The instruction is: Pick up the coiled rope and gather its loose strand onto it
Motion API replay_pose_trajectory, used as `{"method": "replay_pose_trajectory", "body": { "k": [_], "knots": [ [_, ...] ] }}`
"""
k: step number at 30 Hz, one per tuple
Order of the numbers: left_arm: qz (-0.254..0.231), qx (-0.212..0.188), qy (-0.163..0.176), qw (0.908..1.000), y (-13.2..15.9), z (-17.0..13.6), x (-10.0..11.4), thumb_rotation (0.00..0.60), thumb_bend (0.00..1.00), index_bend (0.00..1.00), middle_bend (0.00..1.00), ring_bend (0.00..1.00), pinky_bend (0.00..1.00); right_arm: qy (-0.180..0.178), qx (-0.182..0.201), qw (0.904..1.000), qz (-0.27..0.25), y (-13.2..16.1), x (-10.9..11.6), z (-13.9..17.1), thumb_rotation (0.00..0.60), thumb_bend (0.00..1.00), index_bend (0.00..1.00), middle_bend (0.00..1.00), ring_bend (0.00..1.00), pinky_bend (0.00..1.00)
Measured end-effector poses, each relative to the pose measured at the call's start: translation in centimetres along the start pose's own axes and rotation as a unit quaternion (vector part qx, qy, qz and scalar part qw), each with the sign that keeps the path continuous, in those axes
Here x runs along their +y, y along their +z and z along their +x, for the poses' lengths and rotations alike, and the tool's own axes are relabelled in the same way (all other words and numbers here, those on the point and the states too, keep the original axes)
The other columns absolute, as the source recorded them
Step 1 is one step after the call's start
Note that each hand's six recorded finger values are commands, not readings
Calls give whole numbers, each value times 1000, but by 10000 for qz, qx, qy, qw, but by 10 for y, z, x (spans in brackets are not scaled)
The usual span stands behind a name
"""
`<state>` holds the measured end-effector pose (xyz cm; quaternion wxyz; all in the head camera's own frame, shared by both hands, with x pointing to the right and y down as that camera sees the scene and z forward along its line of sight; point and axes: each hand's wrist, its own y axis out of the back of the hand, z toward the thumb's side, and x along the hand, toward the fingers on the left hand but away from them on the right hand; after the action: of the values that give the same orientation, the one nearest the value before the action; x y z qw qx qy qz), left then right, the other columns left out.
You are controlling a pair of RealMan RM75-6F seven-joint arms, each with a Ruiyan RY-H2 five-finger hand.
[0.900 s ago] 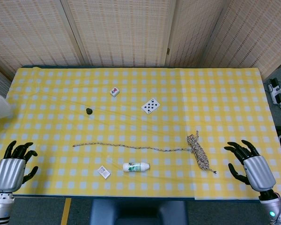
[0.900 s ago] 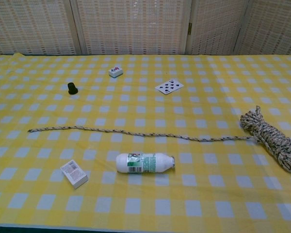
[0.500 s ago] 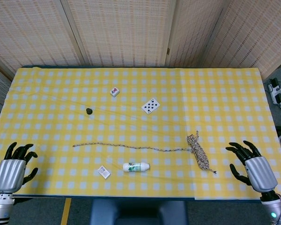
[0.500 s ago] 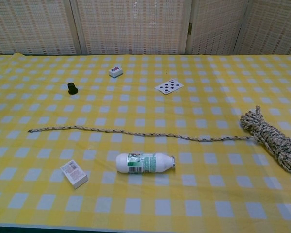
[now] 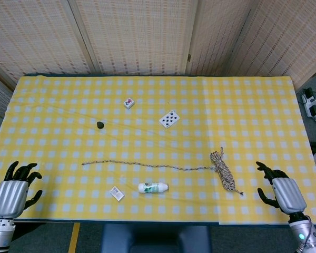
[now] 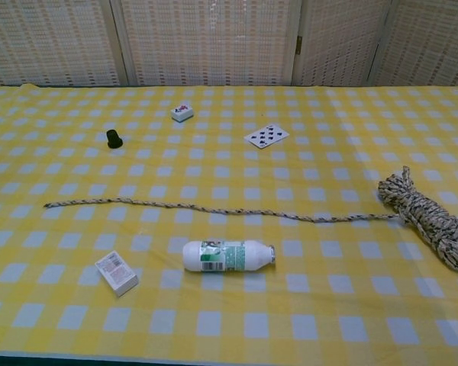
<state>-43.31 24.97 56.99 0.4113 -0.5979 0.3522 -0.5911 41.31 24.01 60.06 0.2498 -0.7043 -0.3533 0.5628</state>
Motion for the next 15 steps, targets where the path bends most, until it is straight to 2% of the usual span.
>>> {"method": "replay_pose_trajectory", "body": {
  "k": [3, 6, 9, 15],
  "knots": [
    [-7, -40, 10, 10000, 1, 0, 0, 600, 283, 465, 257, 257, 128, 288, 19, 9996, -54, 3, -7, -8, 600, 371, 0, 207, 230, 157],
    [-15, -108, 23, 9999, 5, 1, 0, 600, 283, 466, 257, 257, 126, 631, 73, 9979, -126, 8, -15, -19, 573, 307, 0, 129, 161, 90],
    [-35, -140, 26, 9999, 6, 1, 0, 600, 283, 467, 257, 257, 125, 945, 132, 9952, -193, 16, -23, -31, 529, 278, 0, 80, 138, 63],
    [-73, -129, -44, 9999, 2, -2, -2, 600, 283, 471, 257, 257, 126, 1260, 107, 9915, -318, 26, -31, -52, 520, 276, 0, 71, 145, 63]
  ]
}}
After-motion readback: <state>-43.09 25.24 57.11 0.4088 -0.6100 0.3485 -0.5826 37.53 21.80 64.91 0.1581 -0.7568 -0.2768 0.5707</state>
